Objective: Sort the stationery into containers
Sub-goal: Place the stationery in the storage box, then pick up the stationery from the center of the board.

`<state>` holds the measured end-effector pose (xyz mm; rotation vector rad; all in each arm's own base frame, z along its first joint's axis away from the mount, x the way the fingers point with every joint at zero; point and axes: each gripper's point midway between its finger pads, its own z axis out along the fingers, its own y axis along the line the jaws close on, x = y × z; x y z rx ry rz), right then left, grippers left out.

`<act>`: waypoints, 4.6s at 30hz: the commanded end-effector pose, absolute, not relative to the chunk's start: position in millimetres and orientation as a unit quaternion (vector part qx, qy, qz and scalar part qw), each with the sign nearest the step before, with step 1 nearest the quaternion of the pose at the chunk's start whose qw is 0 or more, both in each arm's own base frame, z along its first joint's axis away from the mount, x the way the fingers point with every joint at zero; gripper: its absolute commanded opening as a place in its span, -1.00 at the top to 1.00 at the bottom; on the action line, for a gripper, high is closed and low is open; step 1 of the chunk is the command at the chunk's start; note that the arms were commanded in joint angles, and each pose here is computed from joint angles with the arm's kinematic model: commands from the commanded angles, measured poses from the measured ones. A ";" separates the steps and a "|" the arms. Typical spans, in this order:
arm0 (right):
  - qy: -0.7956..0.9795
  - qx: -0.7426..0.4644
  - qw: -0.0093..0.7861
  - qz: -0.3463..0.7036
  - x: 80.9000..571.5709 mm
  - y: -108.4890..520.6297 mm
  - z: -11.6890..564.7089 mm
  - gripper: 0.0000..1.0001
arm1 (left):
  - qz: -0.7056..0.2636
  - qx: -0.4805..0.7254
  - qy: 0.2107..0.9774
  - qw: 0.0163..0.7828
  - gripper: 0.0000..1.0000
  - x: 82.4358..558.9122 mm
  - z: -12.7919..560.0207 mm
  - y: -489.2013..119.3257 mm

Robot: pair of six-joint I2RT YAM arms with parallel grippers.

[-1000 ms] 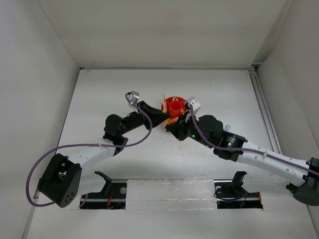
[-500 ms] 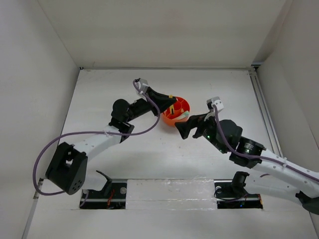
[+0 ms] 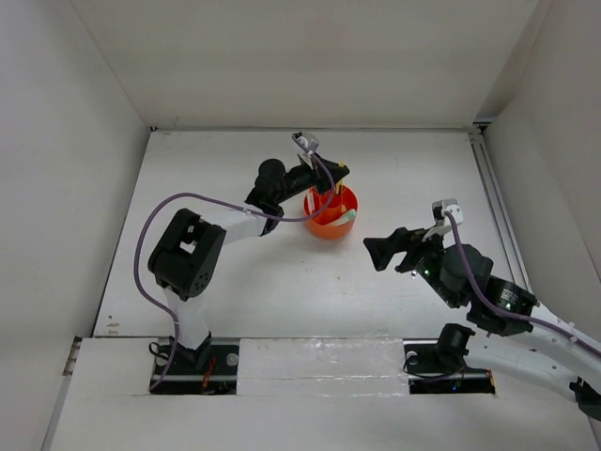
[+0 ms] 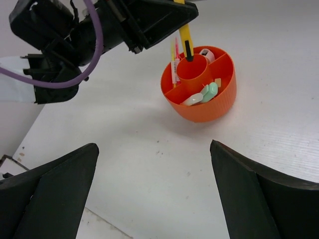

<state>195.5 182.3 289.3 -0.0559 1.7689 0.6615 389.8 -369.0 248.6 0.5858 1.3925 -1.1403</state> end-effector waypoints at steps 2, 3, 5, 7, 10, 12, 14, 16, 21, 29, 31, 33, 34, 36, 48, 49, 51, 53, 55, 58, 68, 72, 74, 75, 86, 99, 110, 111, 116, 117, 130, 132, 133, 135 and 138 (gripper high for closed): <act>0.765 -0.013 0.583 0.273 194.3 172.5 283.0 -1.00 | -0.471 0.274 0.551 0.632 1.00 404.4 284.9 -375.6; 0.765 -0.013 0.583 0.273 194.3 172.5 283.1 -1.00 | -0.466 0.278 0.555 0.631 1.00 406.9 277.6 -376.6; 0.765 -0.013 0.583 0.273 194.3 172.5 283.1 -1.00 | -0.460 0.275 0.561 0.631 1.00 412.0 272.6 -377.4; 0.767 -0.015 0.581 0.270 195.1 173.8 280.9 -1.00 | -0.459 0.275 0.566 0.627 1.00 413.7 266.1 -378.5; 0.773 -0.019 0.576 0.263 197.1 177.0 275.6 -1.00 | -0.455 0.271 0.577 0.622 1.00 416.9 252.1 -373.6; 0.776 -0.021 0.574 0.259 198.0 178.5 273.1 -1.00 | -0.456 0.265 0.583 0.618 1.00 417.5 244.5 -372.8; 0.777 -0.021 0.574 0.259 199.5 180.9 272.2 -1.00 | -0.456 0.259 0.585 0.618 1.00 419.1 241.5 -368.2; 0.777 -0.022 0.573 0.258 200.8 183.0 271.6 -1.00 | -0.455 0.259 0.590 0.615 1.00 416.1 232.8 -366.3; 0.777 -0.022 0.573 0.258 201.6 184.3 273.5 -1.00 | -0.445 0.245 0.599 0.619 1.00 419.6 226.5 -356.1; 0.779 -0.003 0.573 0.255 203.3 180.6 272.3 -1.00 | -0.462 0.250 0.590 0.613 0.76 409.2 233.2 -356.8; 0.784 0.003 0.569 0.247 204.5 179.5 267.9 -1.00 | -0.462 0.250 0.590 0.613 0.51 406.9 234.1 -355.4; 0.790 0.007 0.564 0.239 205.5 178.6 262.9 -1.00 | -0.462 0.250 0.590 0.613 0.32 404.9 234.8 -354.2; 0.793 0.013 0.562 0.234 206.2 177.3 261.7 -1.00 | -0.462 0.250 0.590 0.613 0.24 402.3 235.7 -352.6; 0.795 0.018 0.560 0.230 206.3 175.4 259.9 -1.00 | -0.462 0.250 0.589 0.614 -0.04 399.2 238.1 -350.9; 0.880 0.196 0.431 0.042 243.8 109.7 165.0 -1.00 | -0.407 0.210 0.592 0.663 -1.00 358.8 347.3 -357.1; 0.885 0.206 0.415 0.042 246.0 106.7 158.7 -1.00 | -0.398 0.205 0.598 0.665 -1.00 357.2 353.6 -356.9; 0.886 0.241 0.395 0.022 252.3 87.5 143.6 -1.00 | -0.384 0.185 0.625 0.654 -1.00 355.9 360.6 -354.6; 0.880 0.269 0.391 0.026 259.1 77.0 137.3 -1.00 | -0.374 0.156 0.648 0.645 -1.00 354.5 363.4 -342.1; 0.878 0.280 0.387 0.019 262.2 68.7 125.3 -1.00 | -0.367 0.133 0.649 0.653 -1.00 351.2 378.4 -329.0; 0.890 0.280 0.360 0.013 264.8 58.2 104.4 -1.00 | -0.354 0.128 0.664 0.646 -1.00 345.9 374.0 -318.7; 0.907 0.297 0.299 -0.014 285.8 24.8 62.9 -0.98 | -0.337 0.122 0.699 0.620 -1.00 345.6 363.9 -314.4; 0.922 0.281 0.268 -0.005 283.3 27.3 47.8 -0.90 | -0.346 0.124 0.698 0.614 -1.00 343.1 364.1 -317.1; 0.926 0.274 0.259 -0.014 284.7 23.1 46.3 -0.86 | -0.346 0.124 0.699 0.614 -1.00 342.8 366.0 -316.9; 0.928 0.273 0.253 -0.012 285.1 22.7 46.3 -0.80 | -0.346 0.124 0.699 0.614 -1.00 342.8 366.0 -316.8; 0.949 0.240 0.205 -0.011 279.6 18.6 20.9 0.03 | -0.338 0.125 0.702 0.614 -1.00 341.9 365.4 -313.3; 0.940 0.177 0.286 0.052 300.6 47.2 48.5 1.00 | -0.440 0.147 0.694 0.551 -1.00 326.8 361.9 -329.1; 0.881 0.077 0.448 0.133 308.9 130.6 159.8 1.00 | -0.561 0.233 0.644 0.465 -1.00 293.4 352.4 -374.4; 0.868 0.067 0.467 0.157 309.9 141.6 174.1 1.00 | -0.565 0.239 0.642 0.460 -1.00 286.5 352.4 -379.6; 0.820 0.015 0.514 0.252 292.8 188.7 223.0 1.00 | -0.552 0.251 0.642 0.469 -1.00 281.9 353.8 -386.8; 0.813 0.020 0.522 0.257 290.2 188.4 230.2 1.00 | -0.551 0.251 0.645 0.466 -1.00 283.5 349.7 -388.2; 0.755 -0.019 0.564 0.334 262.8 208.2 293.4 1.00 | -0.555 0.253 0.652 0.451 -0.94 283.2 332.4 -391.8; 0.752 -0.027 0.563 0.343 262.1 215.7 298.8 1.00 | -0.557 0.250 0.651 0.450 -0.86 284.7 331.4 -393.5; 0.751 -0.032 0.560 0.347 259.2 219.3 298.8 1.00 | -0.557 0.250 0.651 0.450 -0.83 284.7 331.3 -393.5; 0.748 -0.033 0.563 0.350 257.6 221.4 303.3 1.00 | -0.557 0.252 0.658 0.441 -0.76 286.5 321.6 -396.8; 0.748 -0.037 0.561 0.353 255.2 224.1 303.3 1.00 | -0.557 0.252 0.658 0.440 -0.54 288.6 320.9 -398.6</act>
